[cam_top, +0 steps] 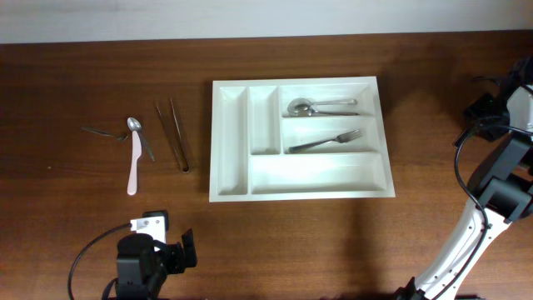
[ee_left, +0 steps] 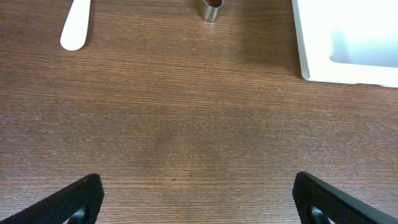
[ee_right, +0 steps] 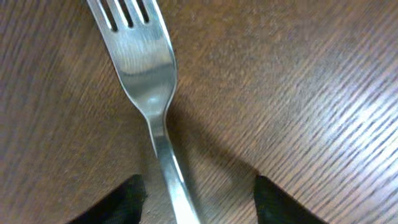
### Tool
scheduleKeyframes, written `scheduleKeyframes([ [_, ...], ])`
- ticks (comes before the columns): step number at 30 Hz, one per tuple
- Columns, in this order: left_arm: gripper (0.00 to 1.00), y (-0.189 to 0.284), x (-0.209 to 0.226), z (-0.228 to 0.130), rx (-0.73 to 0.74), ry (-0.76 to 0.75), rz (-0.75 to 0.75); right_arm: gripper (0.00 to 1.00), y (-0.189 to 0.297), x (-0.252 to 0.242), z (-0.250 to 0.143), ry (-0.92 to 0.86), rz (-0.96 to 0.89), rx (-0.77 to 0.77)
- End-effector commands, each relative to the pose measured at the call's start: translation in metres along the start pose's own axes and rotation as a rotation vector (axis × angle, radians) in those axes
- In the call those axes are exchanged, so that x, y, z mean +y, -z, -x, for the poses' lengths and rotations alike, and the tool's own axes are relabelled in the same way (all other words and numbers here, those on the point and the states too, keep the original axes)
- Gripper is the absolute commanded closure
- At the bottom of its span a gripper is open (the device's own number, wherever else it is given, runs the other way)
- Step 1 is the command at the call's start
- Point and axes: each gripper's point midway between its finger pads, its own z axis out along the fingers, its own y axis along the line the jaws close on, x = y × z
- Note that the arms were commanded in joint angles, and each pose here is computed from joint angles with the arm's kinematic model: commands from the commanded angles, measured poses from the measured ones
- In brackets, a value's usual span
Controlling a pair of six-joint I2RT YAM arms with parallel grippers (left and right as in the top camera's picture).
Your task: Pack container
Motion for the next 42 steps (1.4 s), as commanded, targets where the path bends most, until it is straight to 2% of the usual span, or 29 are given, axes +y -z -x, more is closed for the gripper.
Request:
scheduleKeyframes([
  [1, 0.01, 0.003, 0.000, 0.006, -0.019, 0.012, 0.004, 0.66, -0.017, 0.001, -0.009, 0.001, 0.007, 0.038],
  [2, 0.01, 0.003, 0.000, 0.006, -0.019, 0.012, 0.004, 0.75, -0.017, 0.001, -0.009, 0.000, 0.007, 0.038],
  [3, 0.01, 0.003, 0.000, 0.006, -0.019, 0.012, 0.004, 0.80, -0.017, 0.002, -0.010, 0.001, 0.007, 0.038],
  [7, 0.01, 0.003, 0.000, 0.006, -0.019, 0.012, 0.004, 0.83, -0.017, 0.004, -0.012, 0.007, 0.006, 0.042],
  [8, 0.01, 0.003, 0.000, 0.006, -0.019, 0.012, 0.004, 0.96, -0.017, 0.004, -0.012, 0.008, 0.005, 0.044],
  [12, 0.01, 0.003, 0.000, 0.006, -0.019, 0.012, 0.004, 0.96, -0.017, 0.006, -0.012, 0.007, 0.018, 0.047],
  [20, 0.01, 0.003, 0.000, 0.006, -0.019, 0.012, 0.004, 0.96, 0.006, 0.052, -0.005, 0.024, 0.270, 0.067],
  [24, 0.01, 0.003, 0.000, 0.006, -0.019, 0.012, 0.004, 0.96, 0.048, 0.096, 0.008, 0.138, 0.509, 0.038],
  [27, 0.01, 0.003, 0.000, 0.006, -0.019, 0.012, 0.004, 0.96, 0.103, 0.135, 0.017, 0.264, 0.758, -0.006],
  [29, 0.01, 0.003, 0.000, 0.006, -0.019, 0.012, 0.004, 0.96, 0.132, 0.151, 0.017, 0.310, 0.872, -0.021],
  [31, 0.01, 0.003, 0.000, 0.006, -0.019, 0.012, 0.004, 0.96, 0.142, 0.158, 0.015, 0.326, 0.910, -0.018],
  [36, 0.01, 0.003, 0.000, 0.006, -0.019, 0.012, 0.004, 0.96, 0.156, 0.185, -0.013, 0.399, 1.010, 0.043],
  [42, 0.01, 0.003, 0.000, 0.006, -0.019, 0.012, 0.004, 0.96, 0.157, 0.217, -0.066, 0.525, 1.021, 0.135],
])
